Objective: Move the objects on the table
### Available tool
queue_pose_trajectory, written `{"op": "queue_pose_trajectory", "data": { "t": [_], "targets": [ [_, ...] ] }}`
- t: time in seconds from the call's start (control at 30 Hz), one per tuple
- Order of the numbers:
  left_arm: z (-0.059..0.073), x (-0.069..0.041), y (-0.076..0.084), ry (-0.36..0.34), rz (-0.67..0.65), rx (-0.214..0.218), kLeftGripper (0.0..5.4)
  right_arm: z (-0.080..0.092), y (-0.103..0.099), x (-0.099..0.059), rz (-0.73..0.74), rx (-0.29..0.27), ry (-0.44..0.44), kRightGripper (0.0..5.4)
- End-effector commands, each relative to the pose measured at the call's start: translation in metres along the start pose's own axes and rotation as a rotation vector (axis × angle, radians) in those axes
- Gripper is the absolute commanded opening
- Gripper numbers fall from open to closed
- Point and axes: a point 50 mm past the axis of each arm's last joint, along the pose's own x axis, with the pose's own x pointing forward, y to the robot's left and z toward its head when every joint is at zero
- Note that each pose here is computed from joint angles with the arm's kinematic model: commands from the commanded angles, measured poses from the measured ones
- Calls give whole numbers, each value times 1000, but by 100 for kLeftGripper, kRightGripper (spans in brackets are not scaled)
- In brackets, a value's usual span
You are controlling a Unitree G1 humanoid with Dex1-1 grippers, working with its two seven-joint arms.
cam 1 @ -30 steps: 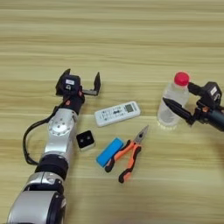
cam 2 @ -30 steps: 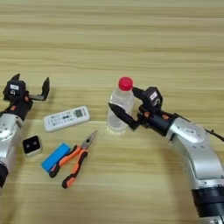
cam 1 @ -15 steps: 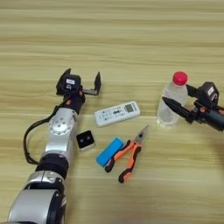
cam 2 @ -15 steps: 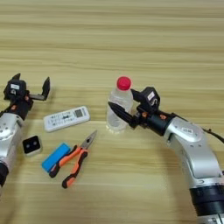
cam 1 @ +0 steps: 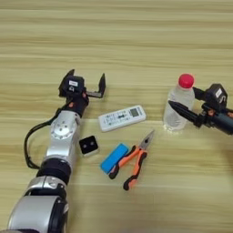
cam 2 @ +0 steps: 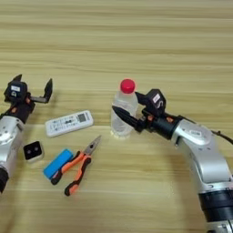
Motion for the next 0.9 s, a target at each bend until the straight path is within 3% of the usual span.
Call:
{"op": "queue_pose_trajectory", "data": {
  "t": [0.03, 0.2, 0.33, 0.43, 0.6, 0.9],
  "targets": [
    [11, 5, 0, -16, -118, 38, 540, 19, -9, 3, 4, -62, -33, 323],
    [32, 4, -7, -99, -291, -15, 540, 24, -11, 3, 14, -76, -35, 323],
    [51, -7, -21, -179, -508, -46, 540, 29, -12, 4, 27, -85, -43, 323],
    [58, -16, -32, -201, -654, -63, 540, 32, -11, 4, 39, -92, -49, 323],
    [63, -26, -47, -200, -817, -100, 540, 38, -9, 6, 64, -97, -72, 323],
    [58, -31, -63, -144, -938, -114, 540, 53, 9, 7, 137, -111, -135, 323]
  ]
}}
